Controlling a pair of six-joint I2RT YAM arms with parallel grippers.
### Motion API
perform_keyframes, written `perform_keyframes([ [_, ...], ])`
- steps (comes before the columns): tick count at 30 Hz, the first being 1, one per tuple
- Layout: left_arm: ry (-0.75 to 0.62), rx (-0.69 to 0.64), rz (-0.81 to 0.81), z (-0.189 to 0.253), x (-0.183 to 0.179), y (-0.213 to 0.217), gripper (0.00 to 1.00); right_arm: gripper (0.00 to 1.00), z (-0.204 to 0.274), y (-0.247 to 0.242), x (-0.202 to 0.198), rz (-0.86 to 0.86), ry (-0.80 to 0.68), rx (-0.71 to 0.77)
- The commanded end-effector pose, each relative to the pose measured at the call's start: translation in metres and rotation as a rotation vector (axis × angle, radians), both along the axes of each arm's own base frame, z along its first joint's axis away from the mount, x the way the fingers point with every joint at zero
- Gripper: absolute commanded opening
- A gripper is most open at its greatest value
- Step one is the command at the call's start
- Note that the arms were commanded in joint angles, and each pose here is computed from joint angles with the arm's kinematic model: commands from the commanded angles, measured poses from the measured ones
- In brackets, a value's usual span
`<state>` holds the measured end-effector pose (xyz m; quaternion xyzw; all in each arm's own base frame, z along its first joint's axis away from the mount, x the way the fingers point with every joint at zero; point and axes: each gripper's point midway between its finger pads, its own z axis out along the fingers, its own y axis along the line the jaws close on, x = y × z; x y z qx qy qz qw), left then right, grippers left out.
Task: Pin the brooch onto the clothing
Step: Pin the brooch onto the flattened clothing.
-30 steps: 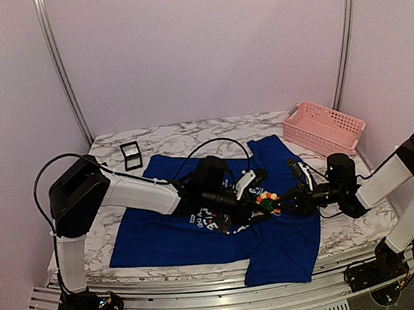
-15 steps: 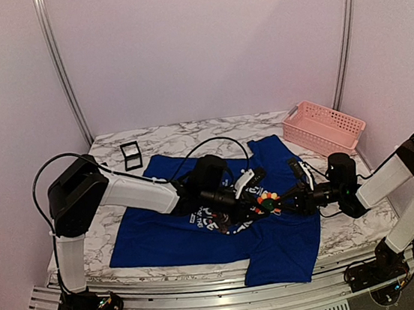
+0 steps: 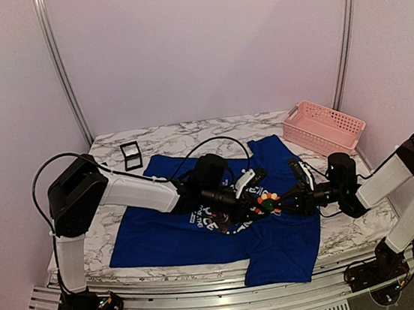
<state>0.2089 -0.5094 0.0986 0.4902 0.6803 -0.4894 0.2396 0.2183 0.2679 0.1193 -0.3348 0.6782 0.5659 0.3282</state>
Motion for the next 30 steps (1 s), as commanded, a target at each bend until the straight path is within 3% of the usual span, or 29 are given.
perform_keyframes([
  [1, -0.049, -0.006, 0.017, 0.007, 0.007, -0.008, 0.1, 0.0, 0.004, 0.009, -0.006, 0.043, -0.001, 0.005],
  [9, -0.059, 0.006, 0.013, 0.005, 0.007, -0.008, 0.21, 0.0, 0.003, 0.01, -0.007, 0.049, -0.002, -0.005],
  [13, -0.052, 0.002, 0.016, 0.006, 0.009, -0.006, 0.16, 0.0, 0.002, 0.009, -0.009, 0.05, 0.005, -0.003],
  [22, -0.033, -0.046, -0.014, 0.013, 0.002, -0.003, 0.14, 0.0, 0.0, 0.008, -0.011, 0.05, 0.012, -0.005],
  [27, -0.026, -0.051, -0.019, 0.014, 0.002, -0.002, 0.25, 0.0, -0.001, 0.008, -0.011, 0.052, 0.016, -0.006],
  [30, -0.027, -0.043, -0.01, 0.012, 0.004, 0.0, 0.25, 0.0, 0.0, 0.008, -0.011, 0.054, 0.017, -0.004],
])
